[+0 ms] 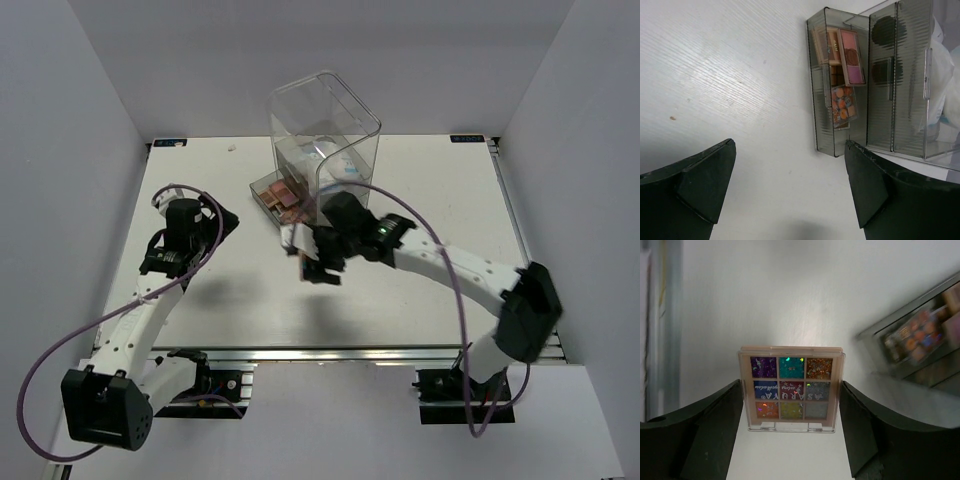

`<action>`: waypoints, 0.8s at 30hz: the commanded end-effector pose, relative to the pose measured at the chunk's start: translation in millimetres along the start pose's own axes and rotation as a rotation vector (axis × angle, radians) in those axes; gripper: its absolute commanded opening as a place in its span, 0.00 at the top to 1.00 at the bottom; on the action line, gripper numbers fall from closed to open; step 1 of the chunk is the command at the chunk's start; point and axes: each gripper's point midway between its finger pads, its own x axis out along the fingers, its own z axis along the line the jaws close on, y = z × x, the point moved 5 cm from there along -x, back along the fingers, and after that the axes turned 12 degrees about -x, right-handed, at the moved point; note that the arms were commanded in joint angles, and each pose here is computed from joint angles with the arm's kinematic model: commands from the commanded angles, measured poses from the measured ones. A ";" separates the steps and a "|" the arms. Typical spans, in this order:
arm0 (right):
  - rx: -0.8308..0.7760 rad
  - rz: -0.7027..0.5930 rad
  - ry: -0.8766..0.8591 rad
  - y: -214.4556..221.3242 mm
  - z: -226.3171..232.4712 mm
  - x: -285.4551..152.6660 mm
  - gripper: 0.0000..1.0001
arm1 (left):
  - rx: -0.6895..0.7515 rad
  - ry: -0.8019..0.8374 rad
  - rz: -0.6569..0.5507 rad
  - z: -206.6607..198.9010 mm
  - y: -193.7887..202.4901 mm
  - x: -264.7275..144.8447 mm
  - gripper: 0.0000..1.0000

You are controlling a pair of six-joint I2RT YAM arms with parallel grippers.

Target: Organize the makeup

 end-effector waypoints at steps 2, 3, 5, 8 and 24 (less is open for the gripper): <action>0.159 0.019 0.268 -53.8 -81.9 21.5 1.00 | -0.003 -0.071 -0.067 23.1 -5.0 -18.3 0.02; 0.213 0.029 0.293 -63.6 -101.2 33.4 1.00 | -0.004 -0.085 -0.068 27.4 -4.4 -21.2 0.02; 0.251 0.070 0.341 -70.5 -116.6 46.2 1.00 | -0.006 -0.097 -0.093 31.5 -7.0 -26.7 0.02; 0.310 0.180 0.435 -62.5 -137.4 78.9 1.00 | -0.004 -0.112 -0.125 37.8 -10.7 -37.8 0.02; 0.276 0.437 0.759 2.0 -179.3 117.7 1.00 | -0.017 -0.133 -0.152 55.6 -7.5 -54.4 0.02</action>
